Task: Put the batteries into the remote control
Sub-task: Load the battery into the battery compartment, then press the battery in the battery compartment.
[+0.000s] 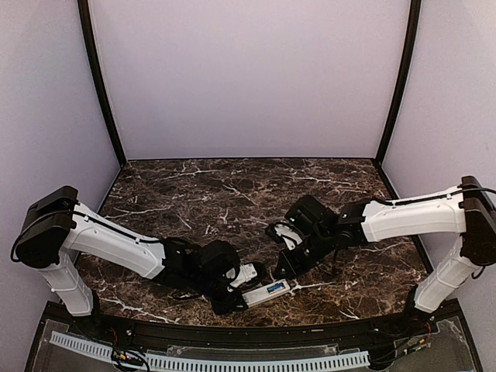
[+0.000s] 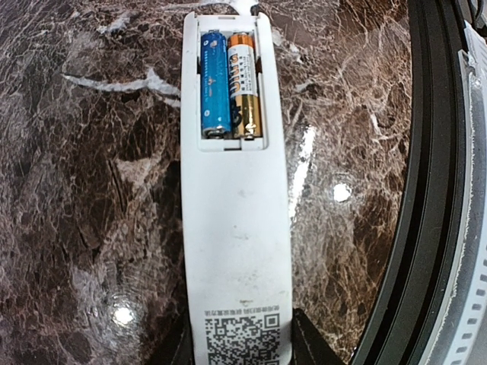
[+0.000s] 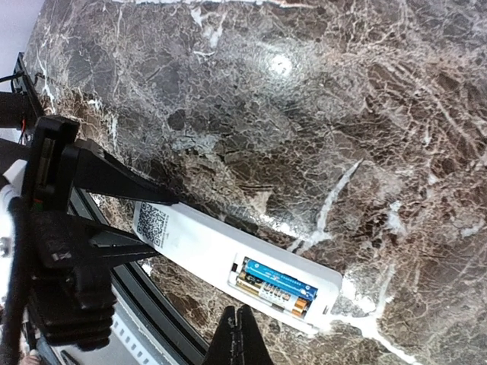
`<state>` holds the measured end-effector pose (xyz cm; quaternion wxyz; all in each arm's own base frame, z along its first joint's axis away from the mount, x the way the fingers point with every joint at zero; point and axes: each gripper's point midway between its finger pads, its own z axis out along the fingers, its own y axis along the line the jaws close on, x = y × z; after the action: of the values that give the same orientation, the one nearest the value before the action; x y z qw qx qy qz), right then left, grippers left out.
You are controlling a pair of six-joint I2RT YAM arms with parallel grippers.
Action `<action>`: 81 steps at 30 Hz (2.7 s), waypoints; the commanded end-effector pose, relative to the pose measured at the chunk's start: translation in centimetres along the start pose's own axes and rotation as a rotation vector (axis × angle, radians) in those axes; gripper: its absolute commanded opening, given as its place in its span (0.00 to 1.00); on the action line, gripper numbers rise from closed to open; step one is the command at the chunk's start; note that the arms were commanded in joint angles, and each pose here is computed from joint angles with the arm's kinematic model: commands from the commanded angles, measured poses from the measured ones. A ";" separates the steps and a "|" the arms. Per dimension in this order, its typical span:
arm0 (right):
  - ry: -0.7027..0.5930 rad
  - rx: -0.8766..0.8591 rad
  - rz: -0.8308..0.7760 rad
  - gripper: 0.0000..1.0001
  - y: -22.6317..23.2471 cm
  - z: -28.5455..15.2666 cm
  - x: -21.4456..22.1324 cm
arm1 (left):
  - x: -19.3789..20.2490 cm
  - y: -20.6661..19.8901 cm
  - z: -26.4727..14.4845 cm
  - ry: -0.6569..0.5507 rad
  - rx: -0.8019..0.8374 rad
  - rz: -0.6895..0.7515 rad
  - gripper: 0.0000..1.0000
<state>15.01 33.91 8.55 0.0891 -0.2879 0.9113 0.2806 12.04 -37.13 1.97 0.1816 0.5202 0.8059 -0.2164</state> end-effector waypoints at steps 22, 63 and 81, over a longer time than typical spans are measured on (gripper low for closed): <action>0.103 -0.002 0.087 0.00 -2.4 2.5 1.7 | 2.8 1.9 -0.6 0.083 -0.099 -0.015 0.53; 0.118 -0.024 0.076 0.00 -1.1 1.1 1.3 | 1.4 2.3 -4.4 -0.075 -0.126 -0.010 0.56; 0.203 0.041 0.122 0.00 -3.6 3.3 4.0 | 2.2 2.6 -4.1 -0.049 -0.130 -0.018 0.56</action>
<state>13.71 32.94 3.53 -0.0118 -0.2593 0.9241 0.2804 13.23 -32.98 4.09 0.2367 0.4972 0.8141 -0.1844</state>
